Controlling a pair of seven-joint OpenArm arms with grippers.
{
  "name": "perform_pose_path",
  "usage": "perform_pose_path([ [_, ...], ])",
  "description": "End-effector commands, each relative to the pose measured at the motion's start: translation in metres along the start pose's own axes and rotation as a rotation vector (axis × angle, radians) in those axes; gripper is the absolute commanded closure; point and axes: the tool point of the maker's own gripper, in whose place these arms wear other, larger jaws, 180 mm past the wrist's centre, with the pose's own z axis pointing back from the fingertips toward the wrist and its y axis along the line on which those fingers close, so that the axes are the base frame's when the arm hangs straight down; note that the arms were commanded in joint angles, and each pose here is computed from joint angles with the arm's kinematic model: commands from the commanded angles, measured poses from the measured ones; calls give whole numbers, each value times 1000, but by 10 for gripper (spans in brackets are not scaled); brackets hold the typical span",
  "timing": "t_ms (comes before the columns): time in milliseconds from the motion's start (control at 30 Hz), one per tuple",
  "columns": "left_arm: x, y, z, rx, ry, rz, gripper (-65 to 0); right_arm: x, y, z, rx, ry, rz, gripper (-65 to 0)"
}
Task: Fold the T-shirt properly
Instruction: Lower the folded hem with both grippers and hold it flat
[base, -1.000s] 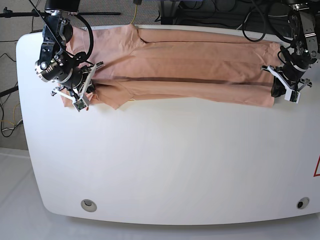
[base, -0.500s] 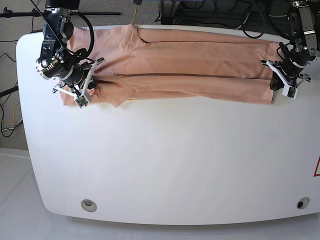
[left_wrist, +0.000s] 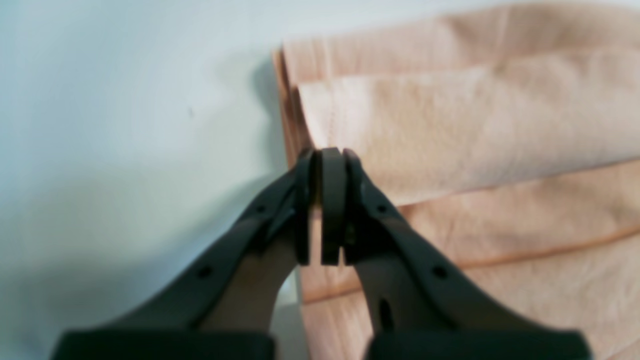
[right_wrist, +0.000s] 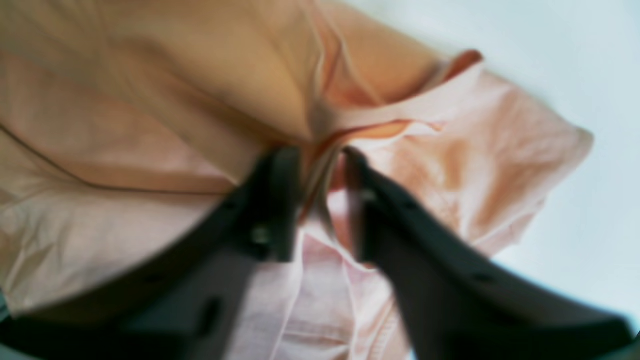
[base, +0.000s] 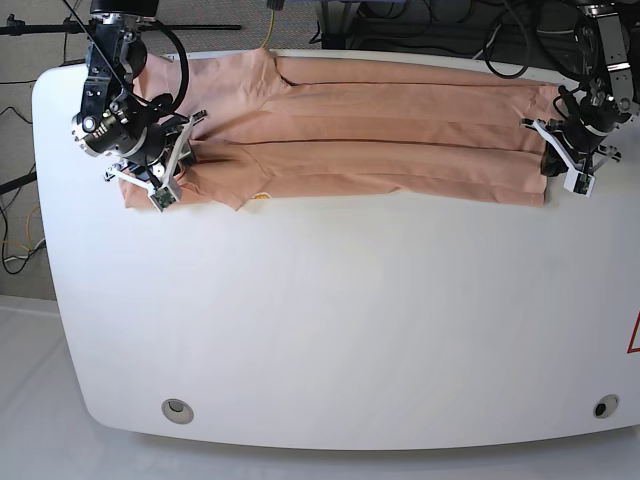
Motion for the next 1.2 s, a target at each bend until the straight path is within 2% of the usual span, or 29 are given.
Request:
perform_pose_path([
  [0, 15, 10, 6, 24, -45, -20, -4, 12, -7, 8, -18, -41, 22, -284],
  [67, 16, 11, 6, 24, -48, -20, -10, 13, -7, 9, -13, -47, 25, -305],
  [600, 12, 11, 5, 21, -31, -23, -47, 12, -13, 9, -19, -28, 42, -319],
  [1000, -3, 6, 5, 10, 36, -23, -156, 19, -13, 8, -13, -42, 41, -363],
  [1167, -1, 6, 5, 10, 33, -26, -175, 22, -13, 8, -12, -49, 39, -366],
])
